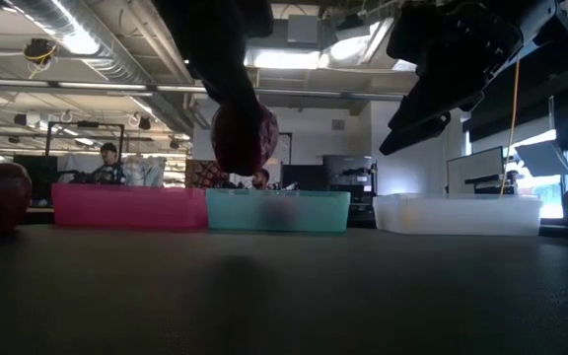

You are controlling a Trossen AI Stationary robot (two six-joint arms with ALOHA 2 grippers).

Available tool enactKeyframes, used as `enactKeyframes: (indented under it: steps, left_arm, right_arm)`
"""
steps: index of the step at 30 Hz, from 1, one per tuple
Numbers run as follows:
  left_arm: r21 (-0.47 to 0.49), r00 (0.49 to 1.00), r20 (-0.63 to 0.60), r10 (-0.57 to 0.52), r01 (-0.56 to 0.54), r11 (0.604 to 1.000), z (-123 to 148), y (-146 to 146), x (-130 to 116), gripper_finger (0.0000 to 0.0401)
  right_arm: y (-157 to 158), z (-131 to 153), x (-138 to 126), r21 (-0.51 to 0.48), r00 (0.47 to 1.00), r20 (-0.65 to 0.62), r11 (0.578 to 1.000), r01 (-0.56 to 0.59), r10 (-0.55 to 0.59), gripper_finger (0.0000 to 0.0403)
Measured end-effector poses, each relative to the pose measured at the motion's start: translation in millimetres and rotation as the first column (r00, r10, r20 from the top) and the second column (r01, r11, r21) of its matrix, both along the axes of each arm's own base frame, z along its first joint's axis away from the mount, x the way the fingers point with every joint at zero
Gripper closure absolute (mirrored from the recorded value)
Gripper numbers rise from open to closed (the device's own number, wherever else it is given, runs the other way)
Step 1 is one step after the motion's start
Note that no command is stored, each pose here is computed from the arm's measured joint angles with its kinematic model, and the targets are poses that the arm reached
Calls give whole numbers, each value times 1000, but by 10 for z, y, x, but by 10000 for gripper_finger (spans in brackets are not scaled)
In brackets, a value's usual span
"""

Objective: Sort produce into baskets
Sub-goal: Put the apple into the pink bin

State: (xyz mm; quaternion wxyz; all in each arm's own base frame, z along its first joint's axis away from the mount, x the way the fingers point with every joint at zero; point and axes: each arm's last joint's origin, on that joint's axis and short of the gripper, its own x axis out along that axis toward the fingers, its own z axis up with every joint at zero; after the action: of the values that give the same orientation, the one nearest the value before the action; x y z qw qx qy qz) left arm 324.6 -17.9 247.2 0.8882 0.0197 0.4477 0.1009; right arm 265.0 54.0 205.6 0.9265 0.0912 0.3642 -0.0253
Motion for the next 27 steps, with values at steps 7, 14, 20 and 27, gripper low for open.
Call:
enactKeyframes:
  steps: [7, 14, 20, 27]
  left_arm:
    - [14, 1000, 24, 12, -12, 1000, 145, 83, -96, 90]
    - [24, 998, 40, 49, -50, 998, 311, 193, -249, 90]
    - [44, 993, 70, 90, -93, 995, 474, 281, -406, 90]
    - [76, 988, 87, 126, -133, 988, 639, 379, -610, 90]
  right_arm:
    - [-1, -4, -4, -1, 1000, -5, 1000, 0, 0, 79]
    - [-1, -5, -5, -2, 1000, -8, 1000, 0, 0, 79]
    - [-1, -6, -5, -2, 1000, -8, 1000, 0, 0, 79]
    - [-1, -6, -6, -2, 1000, -9, 1000, 0, 0, 79]
